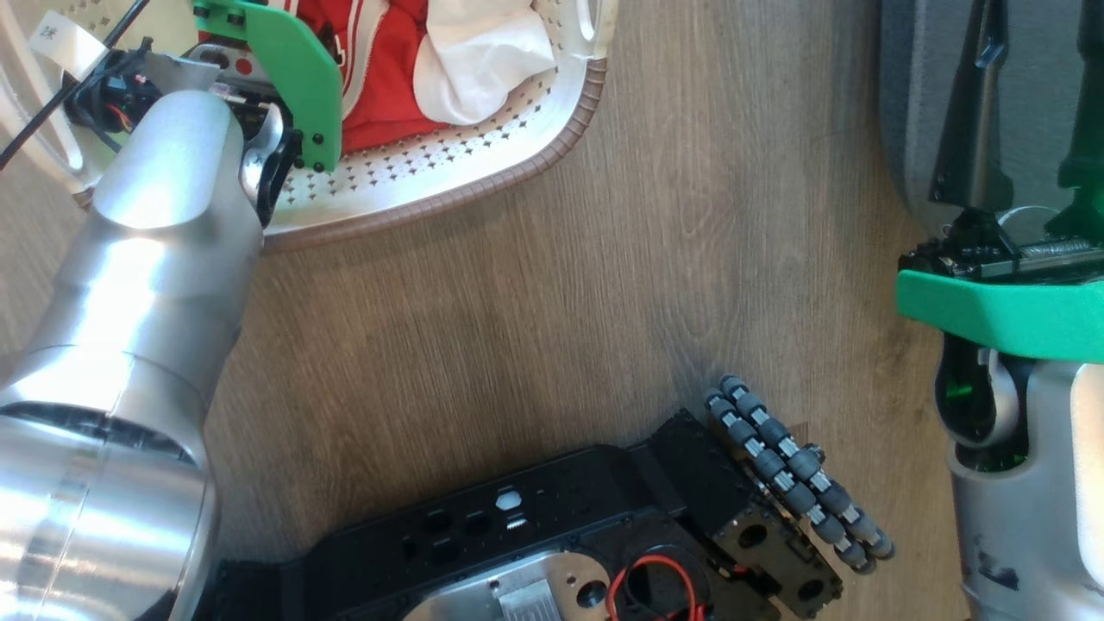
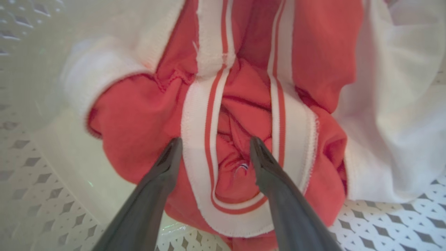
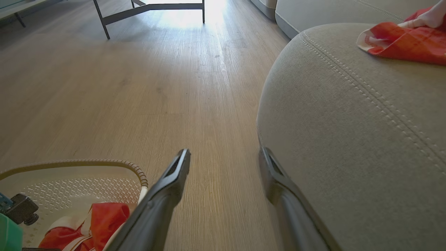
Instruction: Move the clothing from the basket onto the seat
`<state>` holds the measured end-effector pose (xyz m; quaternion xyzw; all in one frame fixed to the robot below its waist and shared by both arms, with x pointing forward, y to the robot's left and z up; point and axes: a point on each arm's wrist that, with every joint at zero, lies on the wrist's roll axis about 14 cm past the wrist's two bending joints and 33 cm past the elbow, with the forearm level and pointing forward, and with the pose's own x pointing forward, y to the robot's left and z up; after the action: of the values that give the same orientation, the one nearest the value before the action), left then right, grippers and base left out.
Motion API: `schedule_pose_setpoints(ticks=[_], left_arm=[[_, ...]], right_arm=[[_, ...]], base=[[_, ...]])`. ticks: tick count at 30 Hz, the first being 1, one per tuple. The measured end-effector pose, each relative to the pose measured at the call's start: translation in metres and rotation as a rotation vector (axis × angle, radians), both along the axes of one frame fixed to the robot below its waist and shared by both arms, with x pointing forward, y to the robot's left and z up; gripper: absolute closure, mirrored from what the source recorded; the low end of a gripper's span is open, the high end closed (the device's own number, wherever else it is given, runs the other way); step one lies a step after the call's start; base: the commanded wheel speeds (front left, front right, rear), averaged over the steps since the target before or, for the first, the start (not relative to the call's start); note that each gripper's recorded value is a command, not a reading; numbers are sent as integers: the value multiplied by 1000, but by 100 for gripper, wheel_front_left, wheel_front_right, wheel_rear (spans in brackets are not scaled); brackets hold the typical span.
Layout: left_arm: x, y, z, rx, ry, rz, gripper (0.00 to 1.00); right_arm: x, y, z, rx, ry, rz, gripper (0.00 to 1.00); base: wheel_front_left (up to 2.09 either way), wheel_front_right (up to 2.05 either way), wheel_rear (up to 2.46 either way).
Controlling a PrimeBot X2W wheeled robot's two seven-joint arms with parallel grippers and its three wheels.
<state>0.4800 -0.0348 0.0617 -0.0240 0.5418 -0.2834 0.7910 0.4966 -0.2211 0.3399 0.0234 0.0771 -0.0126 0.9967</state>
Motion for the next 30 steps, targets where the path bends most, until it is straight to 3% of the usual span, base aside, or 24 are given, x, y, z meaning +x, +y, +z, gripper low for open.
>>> schedule_pose_setpoints(ticks=[11, 14, 15, 17, 23, 30], left_arm=[[-6, 3, -1, -10, 5, -6, 2], [-7, 3, -1, -12, 4, -5, 45], [-8, 2, -1, -15, 6, -7, 54], [-8, 2, -1, -18, 5, -11, 60], [-8, 2, 0, -20, -4, -15, 100], [-10, -2, 2, -36, -6, -21, 100]], right_arm=[[2, 5, -2, -3, -4, 15, 0], [2, 5, -1, -3, -4, 16, 0], [2, 5, -1, -3, -5, 15, 0], [2, 5, -1, -3, -5, 15, 0], [3, 7, -1, -6, -5, 21, 0], [3, 7, -1, -5, -6, 23, 0]], base=[[0, 0, 0], [0, 0, 0], [0, 0, 0], [0, 0, 0], [0, 0, 0], [0, 0, 0]])
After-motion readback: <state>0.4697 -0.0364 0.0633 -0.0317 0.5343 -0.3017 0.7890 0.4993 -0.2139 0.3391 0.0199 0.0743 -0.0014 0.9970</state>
